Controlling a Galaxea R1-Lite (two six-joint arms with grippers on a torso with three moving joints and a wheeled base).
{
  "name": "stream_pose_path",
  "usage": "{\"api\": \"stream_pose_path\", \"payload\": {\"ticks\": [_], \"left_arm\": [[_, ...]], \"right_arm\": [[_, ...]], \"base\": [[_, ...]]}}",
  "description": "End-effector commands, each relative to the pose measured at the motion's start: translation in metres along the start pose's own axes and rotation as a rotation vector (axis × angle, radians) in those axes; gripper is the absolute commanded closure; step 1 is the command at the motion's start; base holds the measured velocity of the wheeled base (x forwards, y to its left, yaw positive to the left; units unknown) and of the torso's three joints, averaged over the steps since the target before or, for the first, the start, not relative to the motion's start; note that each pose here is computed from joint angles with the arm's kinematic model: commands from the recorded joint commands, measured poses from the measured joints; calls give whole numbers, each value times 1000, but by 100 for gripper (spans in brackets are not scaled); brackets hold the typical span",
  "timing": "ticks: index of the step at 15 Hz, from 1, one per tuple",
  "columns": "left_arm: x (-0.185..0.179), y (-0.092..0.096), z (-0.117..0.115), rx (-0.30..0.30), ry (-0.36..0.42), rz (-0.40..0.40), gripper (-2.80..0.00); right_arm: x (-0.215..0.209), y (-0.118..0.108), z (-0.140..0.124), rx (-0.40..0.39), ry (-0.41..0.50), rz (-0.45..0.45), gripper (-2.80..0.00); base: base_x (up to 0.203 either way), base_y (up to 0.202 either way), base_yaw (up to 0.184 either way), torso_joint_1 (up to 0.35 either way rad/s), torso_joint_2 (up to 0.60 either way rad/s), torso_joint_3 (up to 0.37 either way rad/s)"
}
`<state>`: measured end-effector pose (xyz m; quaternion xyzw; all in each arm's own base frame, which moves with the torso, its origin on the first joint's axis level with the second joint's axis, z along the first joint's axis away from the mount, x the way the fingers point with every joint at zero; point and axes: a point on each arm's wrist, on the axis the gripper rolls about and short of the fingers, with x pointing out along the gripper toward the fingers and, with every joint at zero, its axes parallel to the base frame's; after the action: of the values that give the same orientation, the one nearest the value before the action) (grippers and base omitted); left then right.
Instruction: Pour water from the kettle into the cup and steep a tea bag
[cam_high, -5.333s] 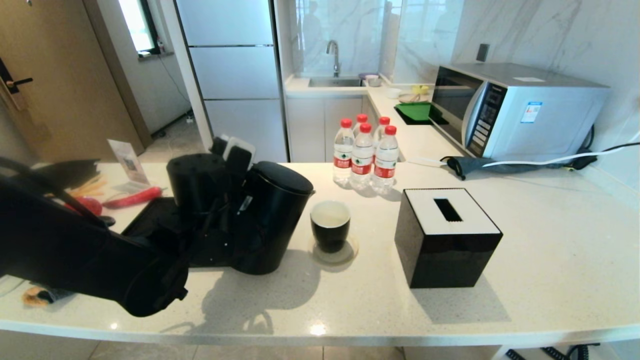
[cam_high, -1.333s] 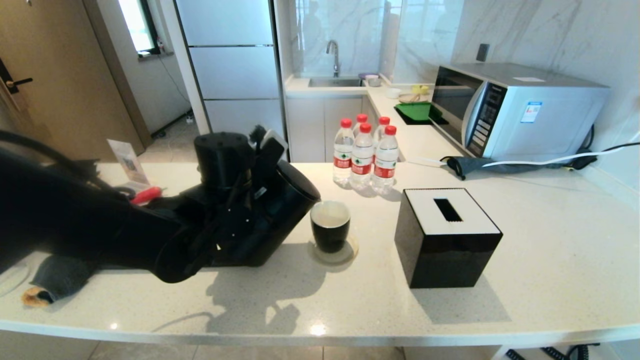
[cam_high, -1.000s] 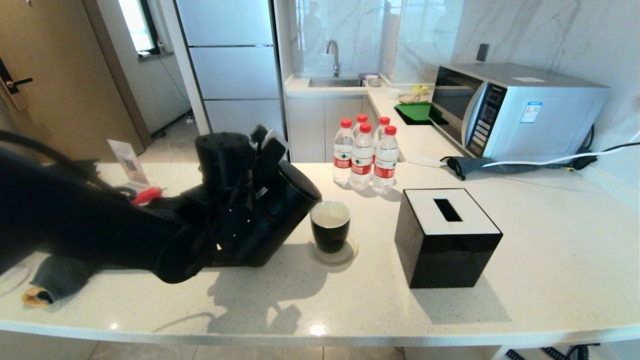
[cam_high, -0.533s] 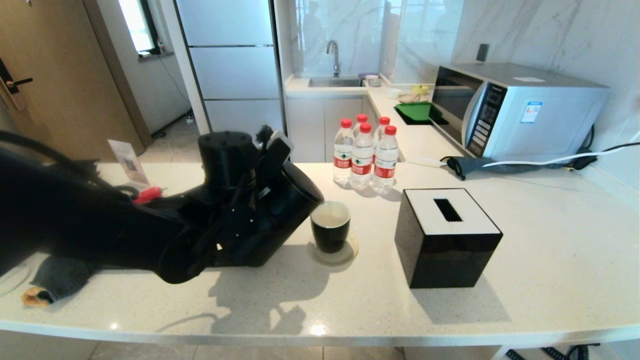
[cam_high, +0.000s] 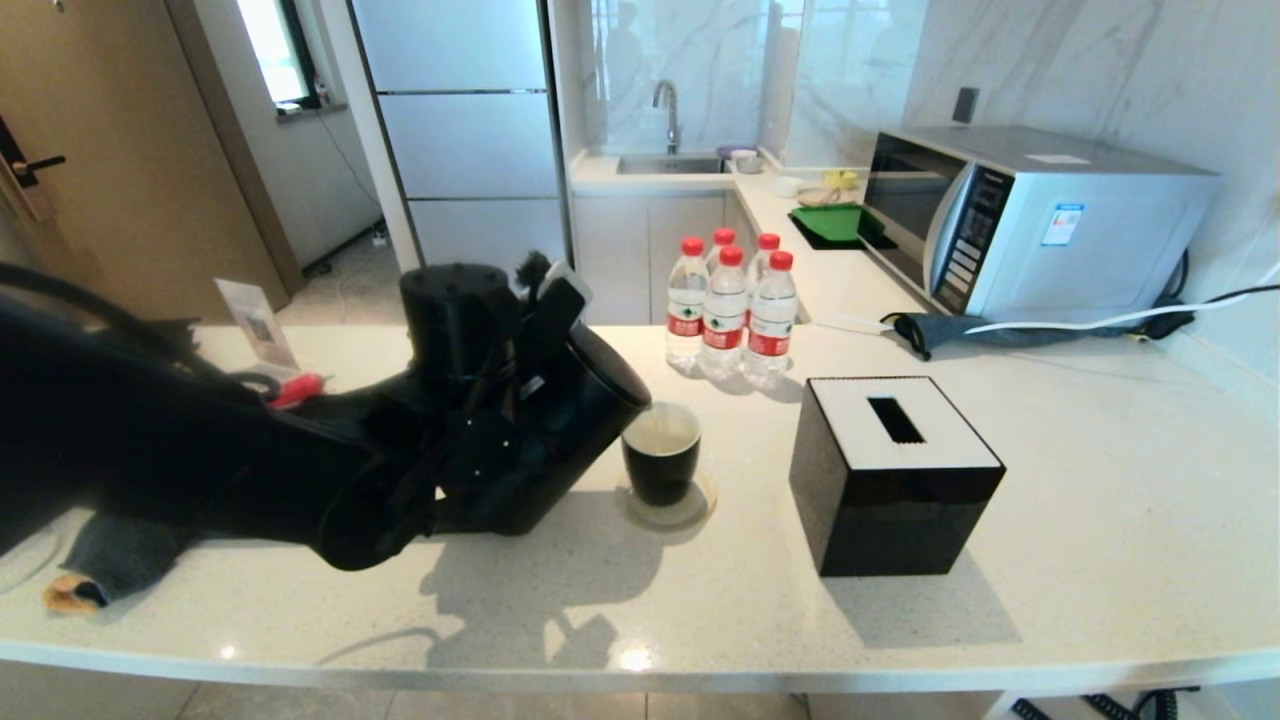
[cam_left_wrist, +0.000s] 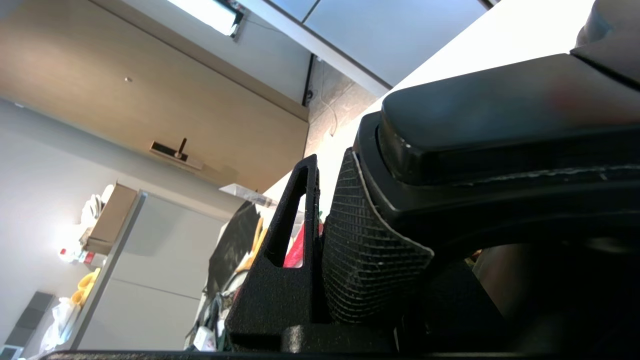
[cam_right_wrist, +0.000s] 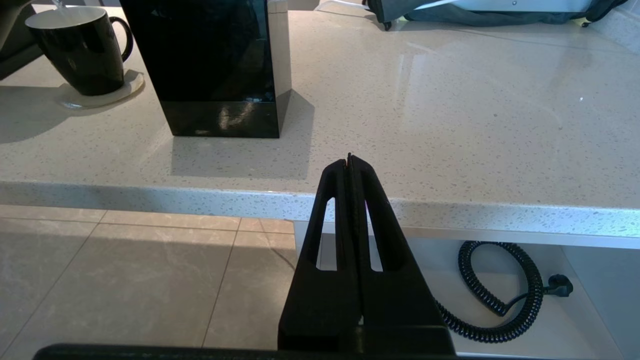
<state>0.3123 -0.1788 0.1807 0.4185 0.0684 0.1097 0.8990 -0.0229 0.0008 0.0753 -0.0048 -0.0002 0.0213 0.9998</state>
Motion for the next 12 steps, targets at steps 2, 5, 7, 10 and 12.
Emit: {"api": "stream_pose_path", "payload": {"ticks": [2,5,7,10,12], "left_arm": [[-2,-1,1,3,-3,0,0],[-2,-2,2,19,5,-12,0],[-2,-2,3,28,8,-19,0],[-2,-2,7,42,13,-29,0],[-1,-1,9,44,14,-30,0]], "right_arm": [[0,0,0,0,0,0,0],[0,0,0,0,2,1,0],[0,0,0,0,1,2,0],[0,0,0,0,1,0,0],[0,0,0,0,2,1,0]], "base": [[0,0,0,0,0,0],[0,0,0,0,0,0],[0,0,0,0,0,0],[0,0,0,0,0,0],[0,0,0,0,0,0]]}}
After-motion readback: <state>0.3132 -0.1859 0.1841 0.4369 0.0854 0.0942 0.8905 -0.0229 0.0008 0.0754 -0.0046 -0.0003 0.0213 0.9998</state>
